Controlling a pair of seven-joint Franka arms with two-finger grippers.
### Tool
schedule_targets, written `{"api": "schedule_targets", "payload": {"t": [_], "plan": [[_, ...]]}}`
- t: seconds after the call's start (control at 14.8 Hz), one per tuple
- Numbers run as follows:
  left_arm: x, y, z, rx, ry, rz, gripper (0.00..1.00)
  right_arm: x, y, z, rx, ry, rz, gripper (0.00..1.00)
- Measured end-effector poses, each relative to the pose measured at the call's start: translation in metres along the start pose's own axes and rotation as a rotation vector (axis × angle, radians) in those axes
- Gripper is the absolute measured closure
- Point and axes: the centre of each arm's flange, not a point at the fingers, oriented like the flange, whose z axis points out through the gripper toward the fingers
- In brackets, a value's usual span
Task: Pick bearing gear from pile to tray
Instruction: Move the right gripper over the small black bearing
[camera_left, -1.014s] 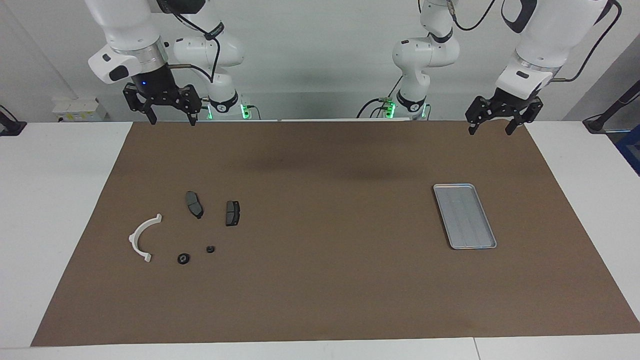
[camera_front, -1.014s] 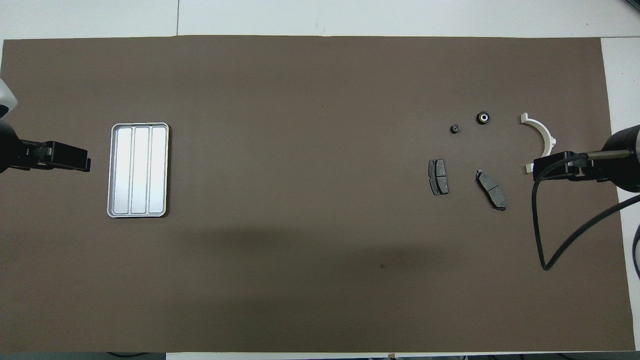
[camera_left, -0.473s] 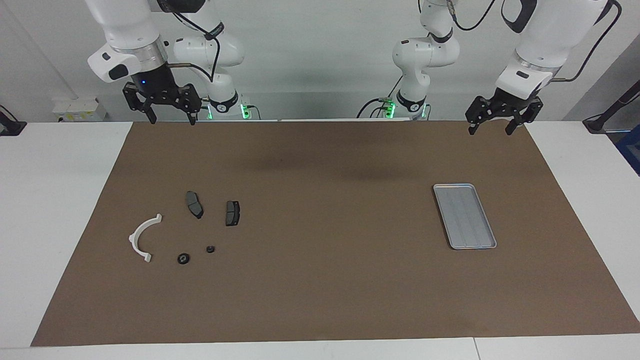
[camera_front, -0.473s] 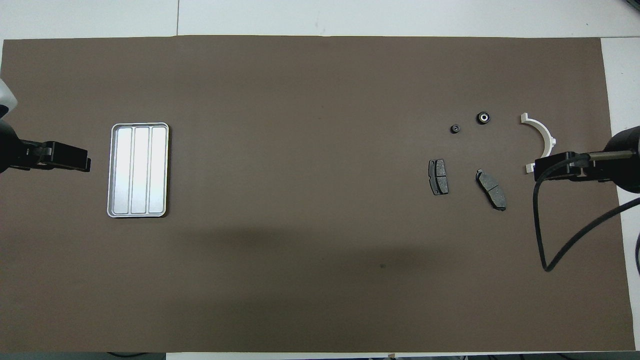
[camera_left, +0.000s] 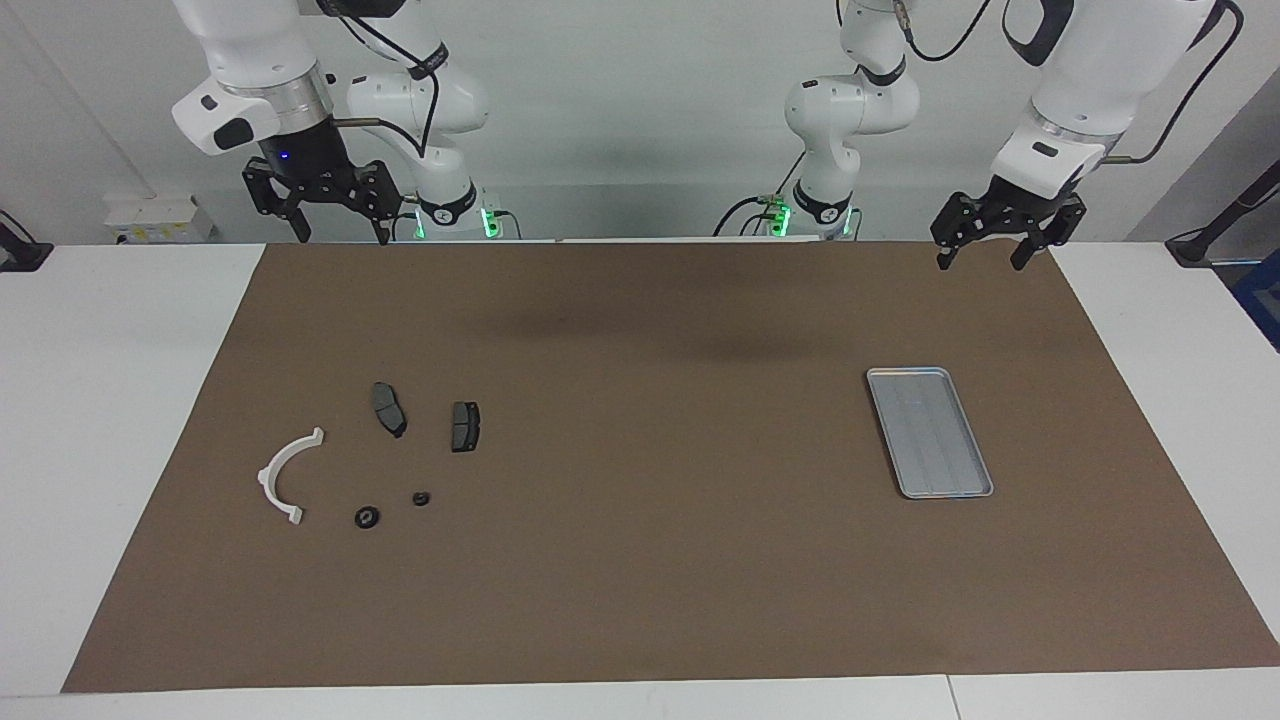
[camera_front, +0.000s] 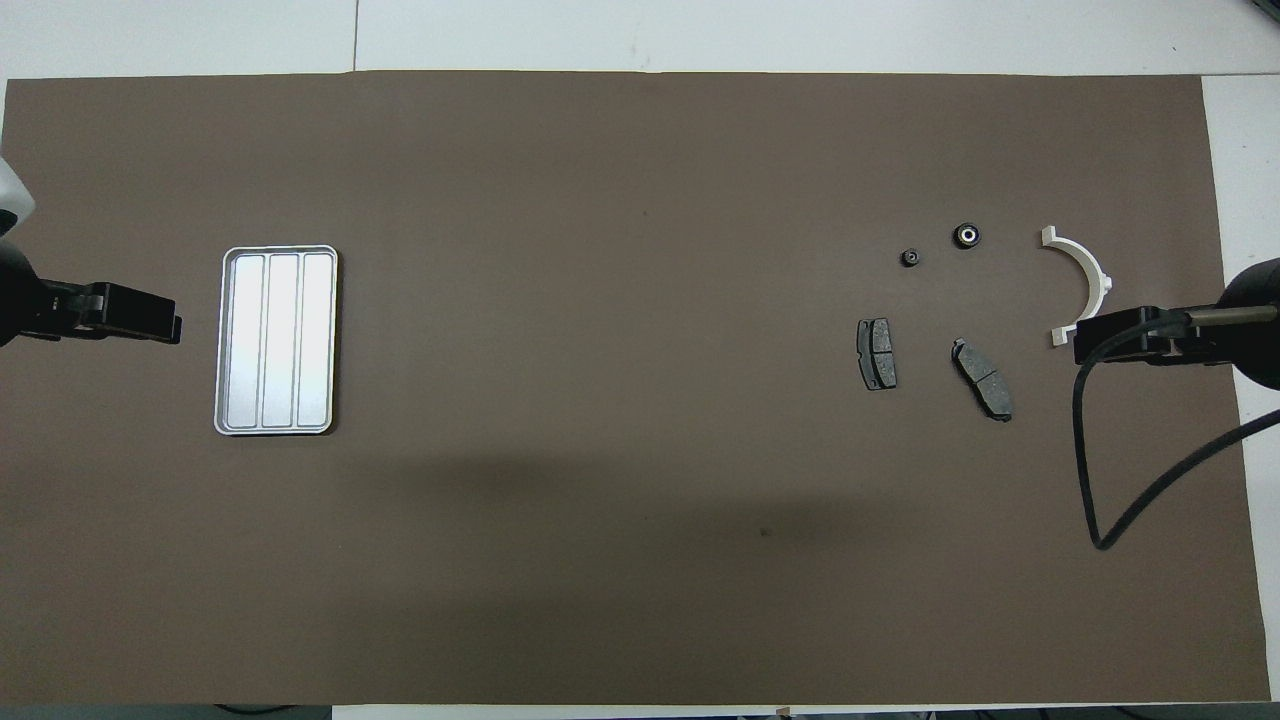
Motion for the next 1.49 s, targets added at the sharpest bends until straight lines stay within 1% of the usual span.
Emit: {"api": "schedule_targets", "payload": {"t": [0.41, 0.61, 0.74, 0.88, 1.08, 1.28, 1.35, 1.49], "plan": [[0.000, 0.000, 0.000, 0.000, 0.000, 0.000, 0.00, -0.001, 0.000, 0.002, 0.000, -0.003, -0.010, 0.00], [0.000, 0.000, 0.000, 0.000, 0.000, 0.000, 0.00, 0.007, -0.001, 0.025, 0.001, 0.007, -0.004, 0.00], [0.000, 0.000, 0.000, 0.000, 0.000, 0.000, 0.00, 0.021, -0.003, 0.062, 0.004, 0.008, 0.035, 0.00], [0.000, 0.000, 0.000, 0.000, 0.000, 0.000, 0.00, 0.041, -0.006, 0.107, 0.007, 0.000, 0.088, 0.00], [0.000, 0.000, 0.000, 0.000, 0.000, 0.000, 0.00, 0.081, -0.011, 0.186, 0.015, -0.003, 0.175, 0.00], [0.000, 0.000, 0.000, 0.000, 0.000, 0.000, 0.00, 0.109, -0.016, 0.259, 0.026, 0.004, 0.222, 0.00], [0.000, 0.000, 0.000, 0.000, 0.000, 0.000, 0.00, 0.115, -0.017, 0.278, 0.030, 0.009, 0.228, 0.00], [0.000, 0.000, 0.000, 0.000, 0.000, 0.000, 0.00, 0.125, -0.018, 0.300, 0.036, 0.023, 0.236, 0.00]]}}
